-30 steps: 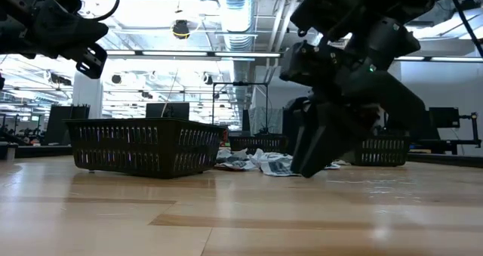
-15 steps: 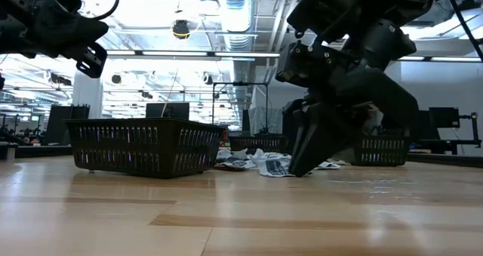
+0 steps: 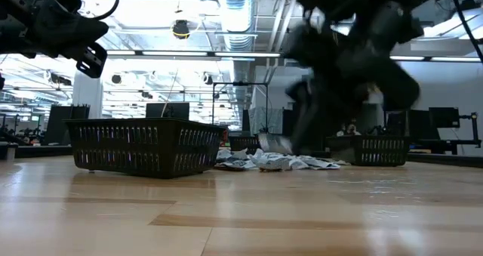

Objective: Pick & Place First Aid Supplies
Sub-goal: Put the white towelette pack into the bottom black bin

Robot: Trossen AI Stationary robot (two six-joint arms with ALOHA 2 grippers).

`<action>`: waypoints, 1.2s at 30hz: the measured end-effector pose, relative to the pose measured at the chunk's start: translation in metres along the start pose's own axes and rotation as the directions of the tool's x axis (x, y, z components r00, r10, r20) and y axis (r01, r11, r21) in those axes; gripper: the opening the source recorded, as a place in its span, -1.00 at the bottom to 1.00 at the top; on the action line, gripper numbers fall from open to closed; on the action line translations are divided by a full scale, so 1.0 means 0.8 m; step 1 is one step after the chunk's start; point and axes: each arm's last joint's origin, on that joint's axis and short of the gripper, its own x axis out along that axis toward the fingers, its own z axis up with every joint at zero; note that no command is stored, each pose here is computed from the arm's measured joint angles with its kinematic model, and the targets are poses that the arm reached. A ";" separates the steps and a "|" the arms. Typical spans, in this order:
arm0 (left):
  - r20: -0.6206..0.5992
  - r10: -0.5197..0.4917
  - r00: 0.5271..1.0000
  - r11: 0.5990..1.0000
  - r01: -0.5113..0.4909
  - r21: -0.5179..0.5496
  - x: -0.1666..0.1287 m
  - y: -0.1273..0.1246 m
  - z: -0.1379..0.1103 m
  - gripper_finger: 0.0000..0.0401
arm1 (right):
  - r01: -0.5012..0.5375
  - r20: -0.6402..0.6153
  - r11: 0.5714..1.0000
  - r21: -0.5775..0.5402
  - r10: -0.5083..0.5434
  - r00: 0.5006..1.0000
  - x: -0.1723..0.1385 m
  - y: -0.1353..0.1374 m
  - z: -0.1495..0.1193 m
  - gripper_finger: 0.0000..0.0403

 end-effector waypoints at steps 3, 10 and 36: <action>0.000 0.000 1.000 1.000 0.000 0.000 0.000 0.000 0.000 -0.96 | 0.046 0.054 0.998 -0.032 -0.044 0.998 -0.017 -0.004 0.010 -0.99; 0.000 0.000 1.000 1.000 0.000 0.000 0.000 0.000 0.000 -0.96 | 0.186 0.165 0.977 -0.106 -0.167 0.972 -0.058 -0.014 0.029 -1.00; 0.000 0.000 1.000 1.000 0.000 0.000 0.000 0.000 0.000 -0.96 | -0.075 0.161 0.922 -0.381 0.146 0.976 -0.004 -0.055 0.104 -1.00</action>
